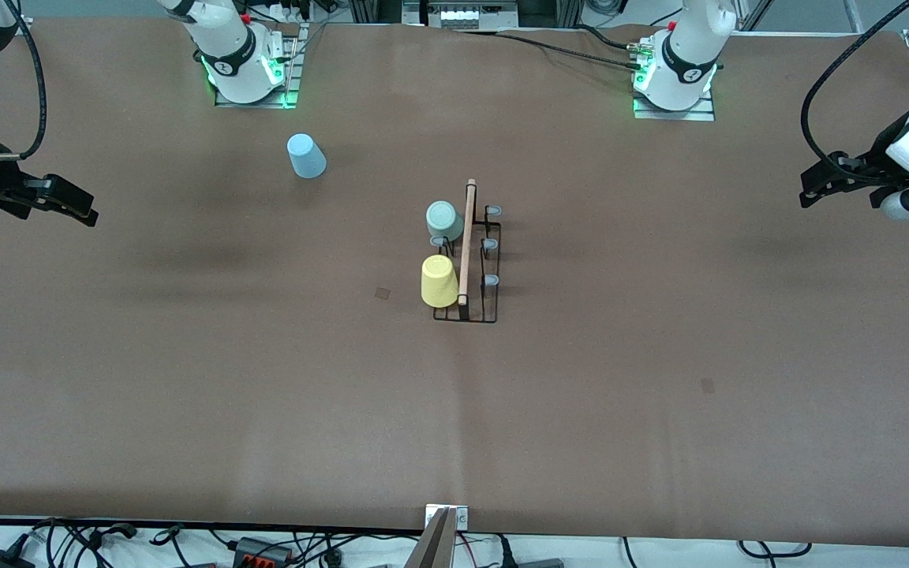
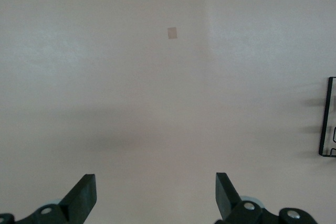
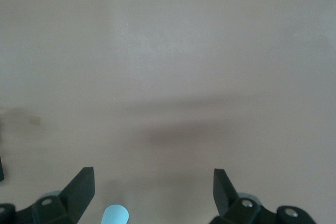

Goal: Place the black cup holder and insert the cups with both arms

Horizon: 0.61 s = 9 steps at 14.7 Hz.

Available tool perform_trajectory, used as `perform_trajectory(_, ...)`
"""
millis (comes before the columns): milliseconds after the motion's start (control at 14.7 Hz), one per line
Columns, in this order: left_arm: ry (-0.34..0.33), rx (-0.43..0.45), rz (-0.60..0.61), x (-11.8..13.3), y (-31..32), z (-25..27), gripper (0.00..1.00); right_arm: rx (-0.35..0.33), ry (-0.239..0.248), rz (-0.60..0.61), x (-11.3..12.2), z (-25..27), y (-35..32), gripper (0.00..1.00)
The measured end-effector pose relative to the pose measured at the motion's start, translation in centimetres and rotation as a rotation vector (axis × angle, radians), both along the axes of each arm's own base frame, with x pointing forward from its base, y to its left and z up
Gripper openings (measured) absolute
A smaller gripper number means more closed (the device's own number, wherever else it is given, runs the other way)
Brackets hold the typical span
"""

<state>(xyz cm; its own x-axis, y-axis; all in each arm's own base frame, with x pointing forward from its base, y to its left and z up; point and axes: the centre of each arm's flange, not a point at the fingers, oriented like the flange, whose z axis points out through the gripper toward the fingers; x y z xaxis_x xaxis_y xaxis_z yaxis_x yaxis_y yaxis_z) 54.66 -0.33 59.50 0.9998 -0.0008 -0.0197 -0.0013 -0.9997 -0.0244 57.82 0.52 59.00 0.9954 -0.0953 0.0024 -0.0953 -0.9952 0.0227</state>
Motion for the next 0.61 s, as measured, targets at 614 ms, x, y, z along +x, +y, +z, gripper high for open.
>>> perform_trajectory(614,0.0,0.0,0.0,0.0,0.0,0.0,1.0,0.0,0.0,-0.006,0.06,-0.08,-0.37,1.0)
